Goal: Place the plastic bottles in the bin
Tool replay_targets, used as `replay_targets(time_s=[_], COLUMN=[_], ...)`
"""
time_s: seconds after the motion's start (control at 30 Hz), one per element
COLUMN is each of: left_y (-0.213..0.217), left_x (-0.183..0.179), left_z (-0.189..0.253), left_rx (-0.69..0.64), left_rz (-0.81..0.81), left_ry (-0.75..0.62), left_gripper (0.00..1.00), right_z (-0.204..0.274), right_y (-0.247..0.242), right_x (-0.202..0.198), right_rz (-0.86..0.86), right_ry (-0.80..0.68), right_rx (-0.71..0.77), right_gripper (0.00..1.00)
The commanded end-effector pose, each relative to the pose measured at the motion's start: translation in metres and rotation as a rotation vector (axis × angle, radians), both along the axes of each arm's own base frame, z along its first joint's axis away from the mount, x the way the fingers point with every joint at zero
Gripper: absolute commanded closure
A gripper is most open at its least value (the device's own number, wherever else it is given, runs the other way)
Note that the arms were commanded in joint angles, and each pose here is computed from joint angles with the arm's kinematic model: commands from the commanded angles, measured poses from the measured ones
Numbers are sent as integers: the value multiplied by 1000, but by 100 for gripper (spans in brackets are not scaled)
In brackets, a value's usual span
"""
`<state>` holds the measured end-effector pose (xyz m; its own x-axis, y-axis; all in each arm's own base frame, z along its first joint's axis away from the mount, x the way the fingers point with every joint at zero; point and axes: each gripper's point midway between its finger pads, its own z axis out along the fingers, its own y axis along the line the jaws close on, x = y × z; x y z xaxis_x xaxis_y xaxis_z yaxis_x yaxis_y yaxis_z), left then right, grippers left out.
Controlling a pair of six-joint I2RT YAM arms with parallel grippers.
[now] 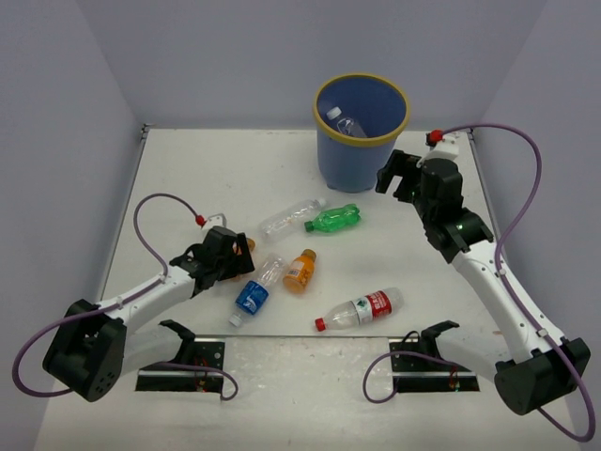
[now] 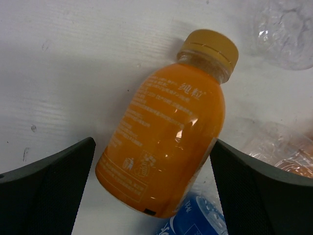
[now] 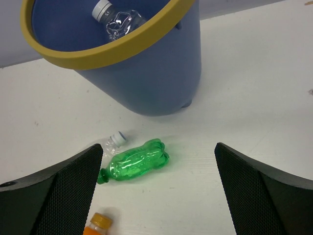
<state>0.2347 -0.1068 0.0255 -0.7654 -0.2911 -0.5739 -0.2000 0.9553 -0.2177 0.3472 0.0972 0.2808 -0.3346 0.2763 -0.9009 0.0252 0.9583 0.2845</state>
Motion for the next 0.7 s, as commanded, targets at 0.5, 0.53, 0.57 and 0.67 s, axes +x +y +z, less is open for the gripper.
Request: replay_targets(time_s=[0.5,0.53,0.57,0.67], left_y=[-2,3,6,-4], left_x=[31,36,43,60], left_z=[60,73,88,146], left_rx=[13,27,39,-27], left_rz=[23,53,79,62], left_ry=[-134,-158,-191,-329], left_gripper=[86,88,89,98], right_z=[7,11,14,22], right_y=[29,36,44,74], right_x=[-35,-38,-41,-54], right_rz=[214,258,310,490], right_ry=[-32,-44,-56,-74], right_rx=[91,103,119,185], right_gripper=[1,1,1,1])
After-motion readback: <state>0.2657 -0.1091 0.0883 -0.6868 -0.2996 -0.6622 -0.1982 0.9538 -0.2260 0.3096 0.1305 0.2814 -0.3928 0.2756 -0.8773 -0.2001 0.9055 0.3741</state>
